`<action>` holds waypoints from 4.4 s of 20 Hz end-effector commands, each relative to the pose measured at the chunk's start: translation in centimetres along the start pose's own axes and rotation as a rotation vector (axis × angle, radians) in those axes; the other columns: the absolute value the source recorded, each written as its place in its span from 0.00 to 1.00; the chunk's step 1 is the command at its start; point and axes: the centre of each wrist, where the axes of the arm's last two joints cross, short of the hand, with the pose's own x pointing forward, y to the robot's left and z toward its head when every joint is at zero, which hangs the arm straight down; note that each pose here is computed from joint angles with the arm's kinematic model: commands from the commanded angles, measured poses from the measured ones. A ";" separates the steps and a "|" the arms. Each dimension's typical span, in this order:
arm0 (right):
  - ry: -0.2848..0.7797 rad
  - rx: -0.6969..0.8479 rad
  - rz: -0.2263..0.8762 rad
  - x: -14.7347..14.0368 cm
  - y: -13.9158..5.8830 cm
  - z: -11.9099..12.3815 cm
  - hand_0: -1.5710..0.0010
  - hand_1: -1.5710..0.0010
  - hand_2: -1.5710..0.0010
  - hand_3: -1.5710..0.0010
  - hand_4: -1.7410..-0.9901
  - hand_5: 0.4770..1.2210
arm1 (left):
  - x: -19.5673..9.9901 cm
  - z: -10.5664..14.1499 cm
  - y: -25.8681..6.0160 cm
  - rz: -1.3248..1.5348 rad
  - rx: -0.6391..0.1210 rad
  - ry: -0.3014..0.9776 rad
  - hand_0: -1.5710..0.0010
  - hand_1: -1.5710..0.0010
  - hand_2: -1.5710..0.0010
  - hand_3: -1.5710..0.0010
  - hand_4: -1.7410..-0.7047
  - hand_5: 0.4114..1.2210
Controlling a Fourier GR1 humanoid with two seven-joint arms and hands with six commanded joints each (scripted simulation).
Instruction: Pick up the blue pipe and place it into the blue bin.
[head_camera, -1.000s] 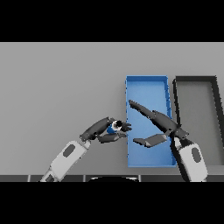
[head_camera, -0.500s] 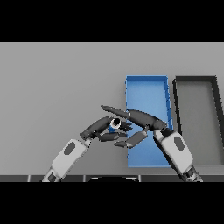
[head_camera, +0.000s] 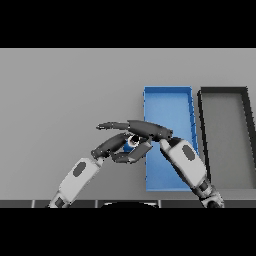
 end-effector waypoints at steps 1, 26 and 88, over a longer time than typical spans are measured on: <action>-0.002 0.009 0.003 -0.2 0.2 -0.1 0.82 0.80 0.79 0.85 0.52 0.07 | 0.2 -0.1 0.3 -0.069 0.011 0.064 0.21 0.29 0.30 0.41 0.12 1.00; -0.116 0.021 -0.061 0.3 1.8 -0.9 0.00 0.00 0.00 0.00 0.34 0.99 | -0.3 0.6 0.8 -0.128 -0.079 0.038 0.84 0.87 0.86 0.94 0.76 0.68; 0.886 -0.761 -0.682 -12.2 -7.2 11.5 0.69 0.71 0.72 0.83 0.63 0.89 | 0.1 3.0 0.8 -0.132 0.039 0.242 1.00 1.00 1.00 1.00 0.88 0.08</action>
